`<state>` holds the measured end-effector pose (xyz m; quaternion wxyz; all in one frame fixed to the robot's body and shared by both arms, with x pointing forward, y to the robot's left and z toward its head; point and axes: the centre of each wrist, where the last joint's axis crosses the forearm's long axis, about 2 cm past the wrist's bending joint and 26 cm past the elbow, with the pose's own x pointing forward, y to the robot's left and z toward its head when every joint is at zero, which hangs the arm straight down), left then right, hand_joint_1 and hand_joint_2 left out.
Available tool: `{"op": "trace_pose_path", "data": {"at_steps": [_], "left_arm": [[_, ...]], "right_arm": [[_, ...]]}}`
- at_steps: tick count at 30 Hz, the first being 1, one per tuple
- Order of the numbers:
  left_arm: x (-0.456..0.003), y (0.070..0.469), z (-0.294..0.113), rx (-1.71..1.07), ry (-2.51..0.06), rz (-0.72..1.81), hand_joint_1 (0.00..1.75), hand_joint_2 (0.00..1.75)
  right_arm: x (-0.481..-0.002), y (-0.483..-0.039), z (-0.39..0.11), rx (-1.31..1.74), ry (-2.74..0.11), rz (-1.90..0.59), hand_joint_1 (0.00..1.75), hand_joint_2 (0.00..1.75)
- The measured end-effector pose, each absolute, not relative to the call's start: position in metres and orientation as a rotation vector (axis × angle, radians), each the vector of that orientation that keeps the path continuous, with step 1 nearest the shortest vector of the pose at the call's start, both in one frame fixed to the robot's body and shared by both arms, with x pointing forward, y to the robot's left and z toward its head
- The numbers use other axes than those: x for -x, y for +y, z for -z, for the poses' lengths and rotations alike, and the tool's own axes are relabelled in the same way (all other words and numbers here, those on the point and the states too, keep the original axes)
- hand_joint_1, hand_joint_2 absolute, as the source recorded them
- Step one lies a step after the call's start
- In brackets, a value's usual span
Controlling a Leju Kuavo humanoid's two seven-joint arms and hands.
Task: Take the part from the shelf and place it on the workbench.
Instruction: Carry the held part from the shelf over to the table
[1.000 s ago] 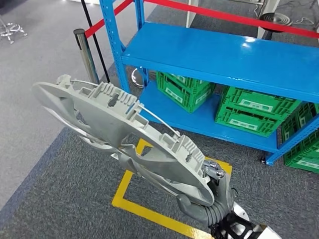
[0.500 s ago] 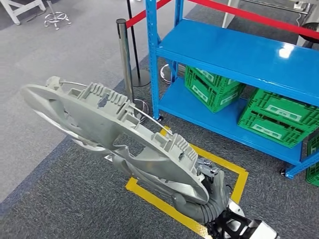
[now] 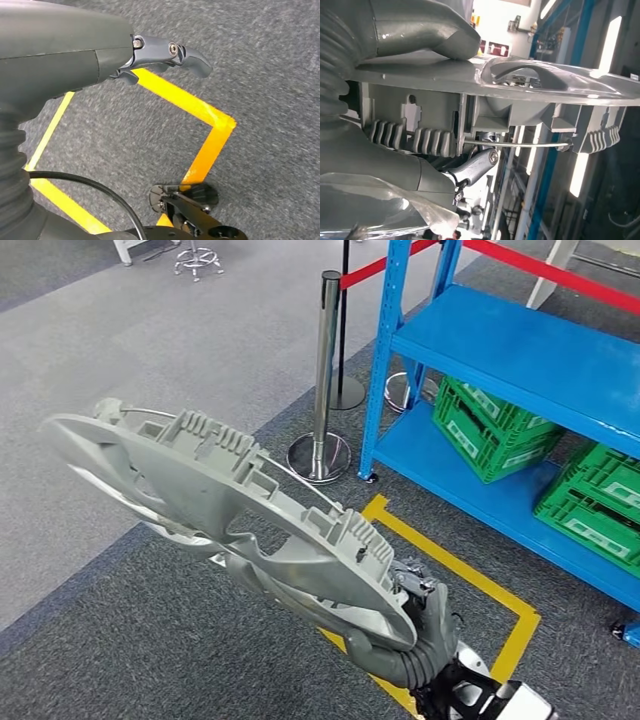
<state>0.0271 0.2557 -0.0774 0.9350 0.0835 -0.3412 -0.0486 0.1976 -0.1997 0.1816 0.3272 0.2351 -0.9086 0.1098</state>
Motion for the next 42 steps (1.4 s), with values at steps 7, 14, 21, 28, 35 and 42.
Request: {"op": "trace_pose_path", "data": {"at_steps": [7,14,21,28,35,42], "left_arm": [[-0.0287,0.257,0.0761,-0.172,-0.69,0.08,0.0,1.75],[-0.0297,0.2573,0.0759,-0.175,-0.691,0.079,0.0,1.75],[-0.0295,0.2573,0.0748,-0.182,-0.691,0.09,0.0,1.75],[-0.0314,0.2571,0.0743,-0.189,-0.683,0.104,0.0,1.75],[-0.0316,0.2584,0.0743,-0.207,-0.683,0.125,0.0,1.75],[-0.0319,0.259,0.0743,-0.215,-0.684,0.14,0.0,1.75]], "right_arm": [[-0.198,-0.1992,-0.182,-0.617,-2.379,-0.289,1.75,1.75],[-0.199,-0.1987,-0.1817,-0.62,-2.373,-0.294,1.75,1.75],[-0.2024,-0.198,-0.1848,-0.623,-2.384,-0.303,1.75,1.75],[-0.2037,-0.197,-0.1838,-0.626,-2.374,-0.313,1.75,1.75],[-0.2034,-0.1949,-0.1847,-0.638,-2.37,-0.319,1.75,1.75],[-0.2038,-0.194,-0.1855,-0.643,-2.37,-0.321,1.75,1.75]]}}
